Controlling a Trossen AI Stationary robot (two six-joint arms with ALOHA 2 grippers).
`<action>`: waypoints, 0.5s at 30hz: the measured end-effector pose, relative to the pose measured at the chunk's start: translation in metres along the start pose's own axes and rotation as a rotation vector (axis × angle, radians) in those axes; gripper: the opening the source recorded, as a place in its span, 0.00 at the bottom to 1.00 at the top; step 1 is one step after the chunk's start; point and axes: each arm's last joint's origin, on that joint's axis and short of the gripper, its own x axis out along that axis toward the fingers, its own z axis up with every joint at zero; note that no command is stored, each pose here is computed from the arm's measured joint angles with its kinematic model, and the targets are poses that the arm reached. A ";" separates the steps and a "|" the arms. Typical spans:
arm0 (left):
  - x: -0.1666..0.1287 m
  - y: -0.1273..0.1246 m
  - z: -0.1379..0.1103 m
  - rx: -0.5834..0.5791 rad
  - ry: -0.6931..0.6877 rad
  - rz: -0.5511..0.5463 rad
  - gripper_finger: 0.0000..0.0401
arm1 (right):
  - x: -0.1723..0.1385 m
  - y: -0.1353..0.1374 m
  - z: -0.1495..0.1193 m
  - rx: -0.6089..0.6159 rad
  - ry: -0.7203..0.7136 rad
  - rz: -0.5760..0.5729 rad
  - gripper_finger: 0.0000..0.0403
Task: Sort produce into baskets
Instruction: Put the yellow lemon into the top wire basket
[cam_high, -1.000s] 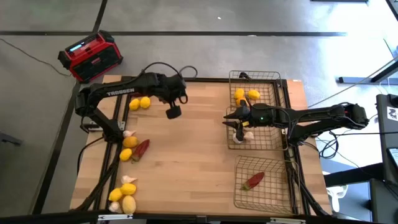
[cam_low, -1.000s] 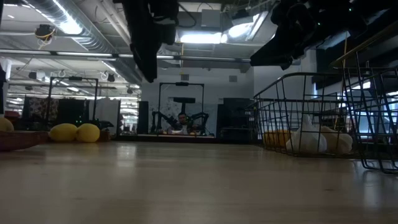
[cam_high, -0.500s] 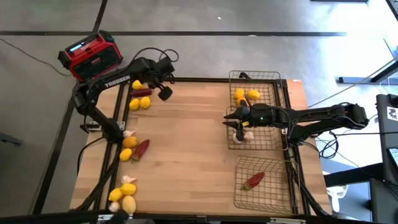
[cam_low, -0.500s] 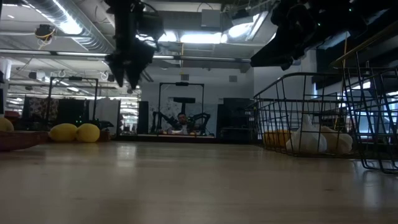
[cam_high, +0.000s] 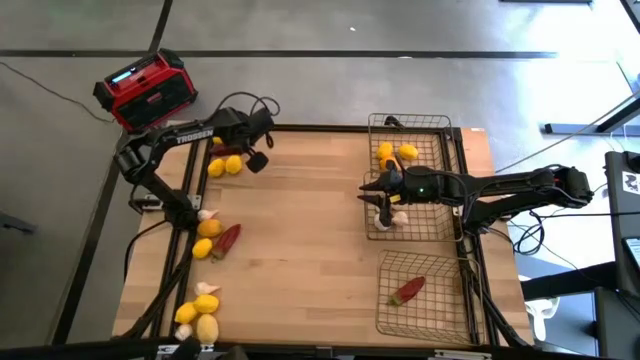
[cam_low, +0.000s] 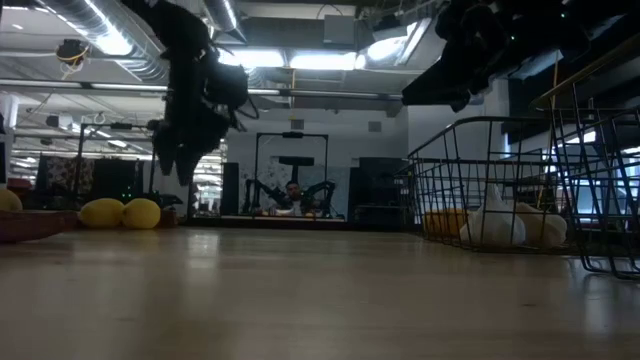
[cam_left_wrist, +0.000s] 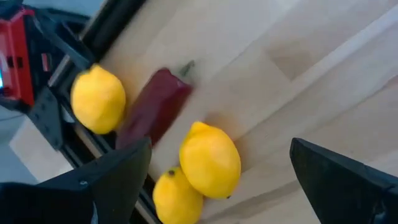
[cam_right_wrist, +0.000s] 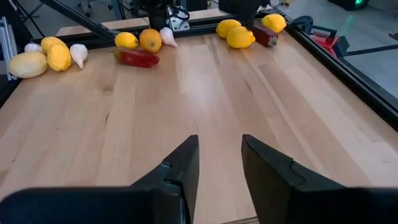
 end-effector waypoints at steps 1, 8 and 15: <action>0.003 -0.001 -0.003 -0.010 0.018 0.003 0.95 | 0.000 0.000 0.001 0.000 -0.007 0.001 0.30; 0.026 0.004 -0.018 -0.143 0.100 0.026 0.95 | 0.000 0.000 0.002 0.002 -0.025 0.002 0.30; 0.043 0.005 -0.023 -0.192 0.099 0.008 0.95 | 0.000 0.000 0.002 0.001 -0.025 0.002 0.30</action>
